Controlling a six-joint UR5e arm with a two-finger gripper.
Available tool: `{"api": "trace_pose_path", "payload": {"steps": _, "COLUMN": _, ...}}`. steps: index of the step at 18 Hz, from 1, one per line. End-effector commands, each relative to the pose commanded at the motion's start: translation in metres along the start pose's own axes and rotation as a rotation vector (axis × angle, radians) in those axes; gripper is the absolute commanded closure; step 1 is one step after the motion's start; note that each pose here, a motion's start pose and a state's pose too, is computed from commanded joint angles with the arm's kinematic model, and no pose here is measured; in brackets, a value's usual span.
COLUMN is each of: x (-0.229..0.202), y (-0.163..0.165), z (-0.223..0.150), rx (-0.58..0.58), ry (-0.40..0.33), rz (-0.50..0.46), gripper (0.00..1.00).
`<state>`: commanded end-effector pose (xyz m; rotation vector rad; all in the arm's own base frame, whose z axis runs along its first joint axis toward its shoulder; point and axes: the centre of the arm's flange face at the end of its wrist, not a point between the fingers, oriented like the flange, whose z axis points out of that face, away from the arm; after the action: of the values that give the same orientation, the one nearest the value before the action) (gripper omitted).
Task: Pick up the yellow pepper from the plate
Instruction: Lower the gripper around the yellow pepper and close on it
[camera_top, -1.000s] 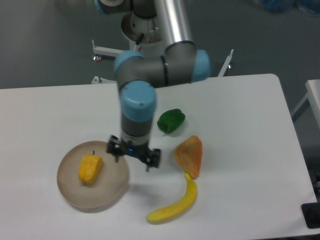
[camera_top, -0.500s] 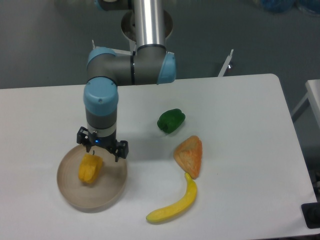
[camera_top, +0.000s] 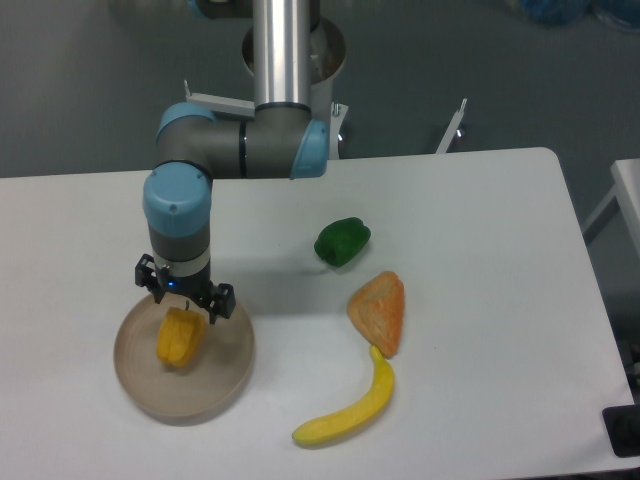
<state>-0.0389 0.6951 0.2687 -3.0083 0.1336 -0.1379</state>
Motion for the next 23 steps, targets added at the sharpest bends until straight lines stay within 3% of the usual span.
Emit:
{"api": "trace_pose_path", "payload": {"steps": 7, "x": 0.004, "y": -0.002, "z": 0.004, "rx": -0.002, "ry": -0.003, "rz": 0.006, "gripper": 0.03}}
{"api": "trace_pose_path", "payload": {"steps": 9, "x": 0.004, "y": -0.003, "z": 0.003, "rx": 0.001, "ry": -0.003, "rz": 0.009, "gripper": 0.32}}
{"api": "trace_pose_path", "payload": {"steps": 10, "x": 0.004, "y": -0.003, "z": 0.002, "rx": 0.003, "ry": -0.003, "rz": 0.011, "gripper": 0.41}}
{"api": "trace_pose_path", "payload": {"steps": 13, "x": 0.004, "y": -0.003, "z": 0.003, "rx": 0.000, "ry": -0.002, "rz": 0.017, "gripper": 0.56}}
{"api": "trace_pose_path", "payload": {"steps": 19, "x": 0.002, "y": -0.008, "z": -0.005, "rx": 0.019, "ry": -0.008, "rz": 0.026, "gripper": 0.57}}
{"api": "trace_pose_path", "payload": {"steps": 23, "x": -0.016, "y": -0.013, "z": -0.034, "rx": 0.058, "ry": -0.030, "rz": 0.031, "gripper": 0.57}}
